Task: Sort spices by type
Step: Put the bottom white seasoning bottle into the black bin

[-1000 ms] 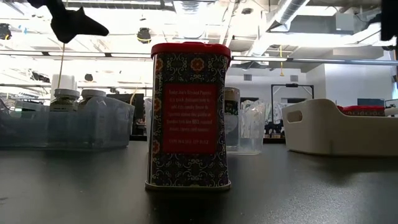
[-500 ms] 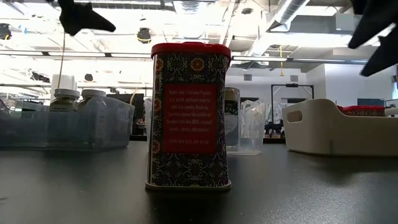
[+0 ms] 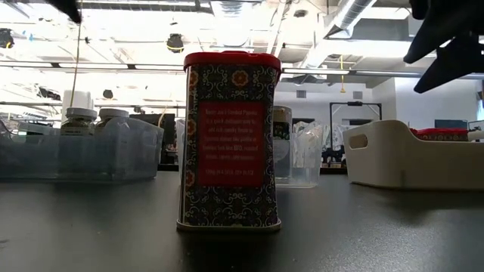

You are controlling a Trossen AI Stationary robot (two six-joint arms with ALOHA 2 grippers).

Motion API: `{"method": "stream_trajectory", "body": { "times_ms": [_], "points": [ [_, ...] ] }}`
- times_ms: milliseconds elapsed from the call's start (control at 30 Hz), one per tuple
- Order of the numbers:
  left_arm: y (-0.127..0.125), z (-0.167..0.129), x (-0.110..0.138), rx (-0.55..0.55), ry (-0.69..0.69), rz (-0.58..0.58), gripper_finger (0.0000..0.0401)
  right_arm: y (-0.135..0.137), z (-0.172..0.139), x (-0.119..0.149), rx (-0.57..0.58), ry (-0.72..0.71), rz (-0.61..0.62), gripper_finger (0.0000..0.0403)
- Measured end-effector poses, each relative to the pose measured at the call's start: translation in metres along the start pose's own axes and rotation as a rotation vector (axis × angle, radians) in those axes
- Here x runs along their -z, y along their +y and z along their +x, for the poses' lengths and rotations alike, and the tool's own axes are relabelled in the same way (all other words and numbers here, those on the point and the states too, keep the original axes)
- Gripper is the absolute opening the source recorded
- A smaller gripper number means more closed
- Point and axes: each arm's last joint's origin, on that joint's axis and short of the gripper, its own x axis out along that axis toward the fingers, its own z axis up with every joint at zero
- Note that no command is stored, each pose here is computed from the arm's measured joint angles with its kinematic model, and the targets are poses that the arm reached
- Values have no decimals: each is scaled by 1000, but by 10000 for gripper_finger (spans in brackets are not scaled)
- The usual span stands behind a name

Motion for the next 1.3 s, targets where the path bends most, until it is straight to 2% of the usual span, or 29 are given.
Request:
{"method": "stream_trajectory", "body": {
  "times_ms": [133,367,600,833,1033,1300],
  "points": [
    [-17,-2,15,45,101,-4,334,0,2,-3,6,-7,18,372],
    [-32,-11,50,49,170,-72,334,3,4,-7,-23,-20,64,372],
    [-34,-8,83,36,242,5,334,5,5,-10,-41,-29,94,372],
    [-34,-3,98,32,289,-30,334,5,5,-10,-41,-28,127,372],
    [-30,7,111,24,347,-11,334,5,5,-10,-41,-28,129,372],
    [-25,23,123,28,349,12,334,5,5,-10,-41,-28,129,372]
  ]
}}
